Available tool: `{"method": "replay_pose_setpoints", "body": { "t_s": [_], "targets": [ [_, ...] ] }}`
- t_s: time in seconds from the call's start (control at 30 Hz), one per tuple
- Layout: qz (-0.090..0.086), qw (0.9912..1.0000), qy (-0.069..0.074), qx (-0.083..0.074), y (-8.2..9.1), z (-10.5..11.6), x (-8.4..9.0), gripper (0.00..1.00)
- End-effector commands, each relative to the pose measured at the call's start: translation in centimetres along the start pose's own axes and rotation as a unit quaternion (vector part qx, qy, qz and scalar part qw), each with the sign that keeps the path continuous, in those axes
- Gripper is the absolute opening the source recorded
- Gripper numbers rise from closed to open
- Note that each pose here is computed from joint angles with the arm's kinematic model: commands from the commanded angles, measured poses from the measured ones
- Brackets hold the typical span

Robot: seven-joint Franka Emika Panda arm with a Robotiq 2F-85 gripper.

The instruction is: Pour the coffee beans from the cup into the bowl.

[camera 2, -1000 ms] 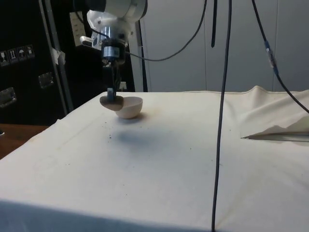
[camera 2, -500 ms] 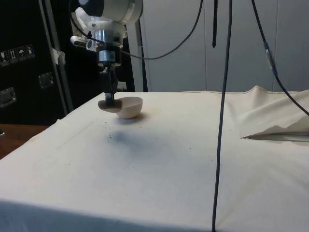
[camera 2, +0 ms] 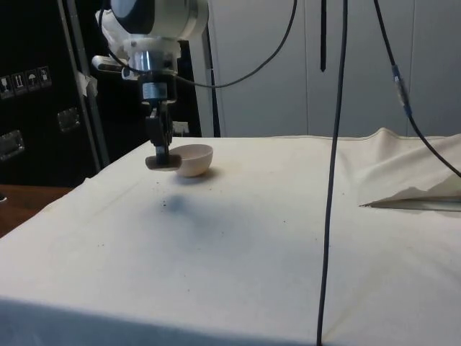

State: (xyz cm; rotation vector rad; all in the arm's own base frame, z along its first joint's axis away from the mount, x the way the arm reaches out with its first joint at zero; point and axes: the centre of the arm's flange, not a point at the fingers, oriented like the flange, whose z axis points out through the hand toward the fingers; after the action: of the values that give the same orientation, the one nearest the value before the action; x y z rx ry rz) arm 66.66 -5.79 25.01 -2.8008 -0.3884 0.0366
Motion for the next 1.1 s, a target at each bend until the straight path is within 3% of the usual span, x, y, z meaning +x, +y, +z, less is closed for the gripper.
{"method": "replay_pose_setpoints", "body": {
  "t_s": [0.0,0.03,0.07,0.1,0.33,0.37,0.4,0.6,0.63,0.67,0.7,0.97,1.0,1.07],
  "targets": [
    [0.001,0.99991,0.001,-0.013,-0.3,0.1,0.0,0.03],
    [0.001,0.99982,-0.001,-0.019,-0.6,0.2,0.1,0.03],
    [0.000,0.99994,-0.004,-0.010,-0.4,0.4,0.2,0.03],
    [0.001,0.99975,-0.003,-0.022,-0.7,0.4,0.2,0.03],
    [-0.001,0.99877,-0.013,-0.048,-1.6,1.0,0.6,0.03],
    [-0.001,0.99905,-0.017,-0.040,-1.4,1.1,0.7,0.03],
    [-0.001,0.99859,-0.014,-0.051,-1.7,1.1,0.7,0.03],
    [-0.002,0.99716,-0.018,-0.073,-2.6,1.4,1.2,0.03],
    [-0.003,0.99695,-0.019,-0.075,-2.8,1.5,1.3,0.03],
    [-0.004,0.99729,-0.024,-0.069,-2.6,1.7,1.4,0.03],
    [-0.003,0.99675,-0.020,-0.078,-2.9,1.6,1.4,0.03],
    [0.000,0.99527,-0.030,-0.092,-4.5,2.3,2.0,0.03],
    [-0.001,0.99578,-0.032,-0.086,-4.3,2.3,2.0,0.03],
    [0.001,0.99475,-0.033,-0.097,-4.8,2.4,2.1,0.03]
  ]
}}
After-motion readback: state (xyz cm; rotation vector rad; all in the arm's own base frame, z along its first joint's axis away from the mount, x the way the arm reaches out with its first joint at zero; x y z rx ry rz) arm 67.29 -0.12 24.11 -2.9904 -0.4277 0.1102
